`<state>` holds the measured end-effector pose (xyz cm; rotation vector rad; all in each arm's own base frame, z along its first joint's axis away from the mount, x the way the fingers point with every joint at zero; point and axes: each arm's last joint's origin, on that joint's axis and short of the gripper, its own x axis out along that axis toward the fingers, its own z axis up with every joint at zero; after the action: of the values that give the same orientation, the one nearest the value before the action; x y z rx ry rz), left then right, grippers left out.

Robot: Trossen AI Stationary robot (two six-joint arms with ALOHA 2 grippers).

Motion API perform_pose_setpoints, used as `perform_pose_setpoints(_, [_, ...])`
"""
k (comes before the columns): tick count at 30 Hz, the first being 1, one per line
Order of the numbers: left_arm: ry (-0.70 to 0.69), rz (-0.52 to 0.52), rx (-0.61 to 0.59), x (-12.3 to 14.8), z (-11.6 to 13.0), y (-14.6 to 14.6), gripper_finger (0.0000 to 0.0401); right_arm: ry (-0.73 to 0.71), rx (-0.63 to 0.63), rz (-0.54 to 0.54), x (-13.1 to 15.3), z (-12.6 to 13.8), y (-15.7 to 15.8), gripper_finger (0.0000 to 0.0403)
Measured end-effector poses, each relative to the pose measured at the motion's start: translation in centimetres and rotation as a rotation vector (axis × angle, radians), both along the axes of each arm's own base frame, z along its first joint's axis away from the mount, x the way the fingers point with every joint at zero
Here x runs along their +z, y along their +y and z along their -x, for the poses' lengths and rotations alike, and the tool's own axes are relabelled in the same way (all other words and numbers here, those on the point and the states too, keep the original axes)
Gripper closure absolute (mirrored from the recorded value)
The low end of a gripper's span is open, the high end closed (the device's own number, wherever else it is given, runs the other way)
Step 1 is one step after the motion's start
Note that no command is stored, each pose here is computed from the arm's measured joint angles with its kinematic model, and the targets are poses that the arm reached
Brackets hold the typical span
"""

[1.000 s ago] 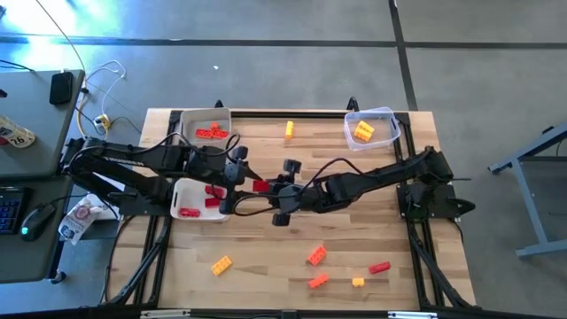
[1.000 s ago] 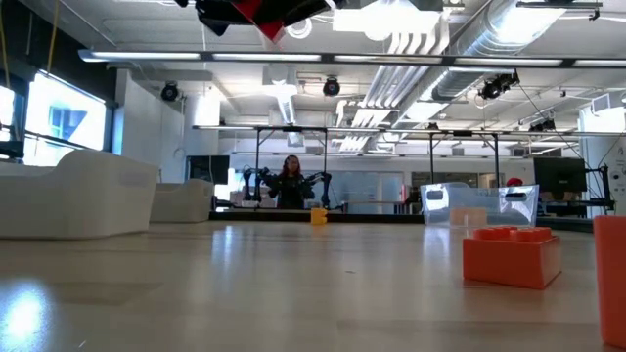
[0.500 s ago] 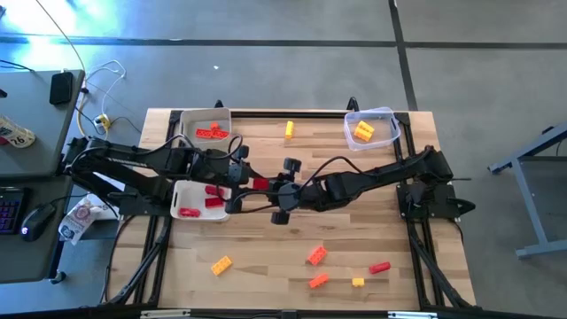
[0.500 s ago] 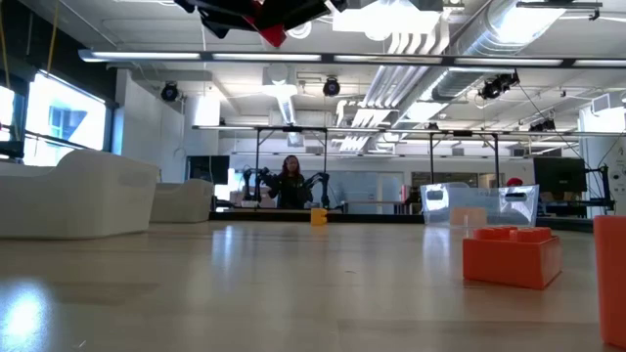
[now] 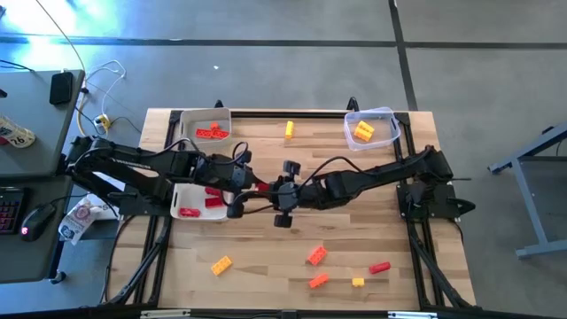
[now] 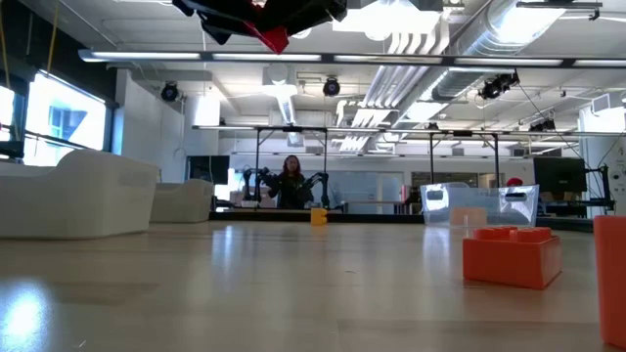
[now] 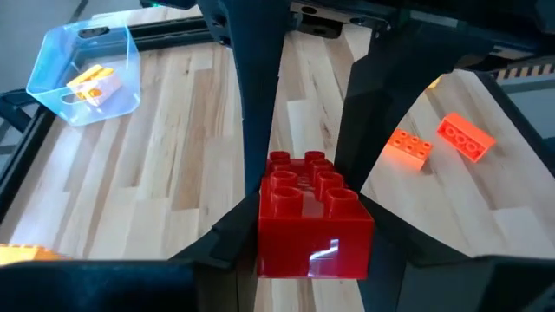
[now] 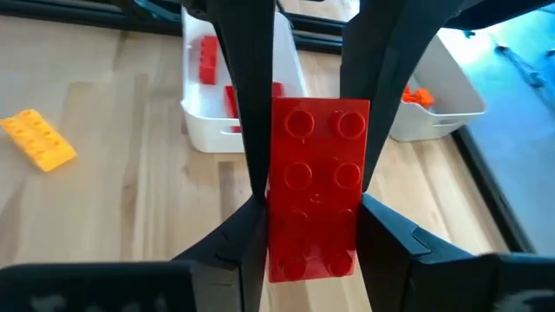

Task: Sort & place blocks by color
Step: Put the red game piece into the white bin

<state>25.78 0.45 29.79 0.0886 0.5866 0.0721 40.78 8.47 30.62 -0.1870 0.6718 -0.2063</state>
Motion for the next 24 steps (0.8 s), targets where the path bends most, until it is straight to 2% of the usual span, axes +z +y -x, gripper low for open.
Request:
perform_pose_setpoints(5, [0.001,0.009,-0.003,0.0,0.0,-0.5,0.0285,0.006,0.013,-0.009,0.0,0.0,0.0,0.027])
perform_pose_setpoints(15, [0.094,0.003,0.001,-0.7,0.6,-1.0,0.0285,0.047,0.073,-0.045,-0.3,0.2,0.4,0.0188])
perform_pose_setpoints(24, [0.281,0.067,0.039,-1.7,2.6,-1.6,0.0285,0.195,0.17,-0.244,-1.2,1.1,1.0,0.0183])
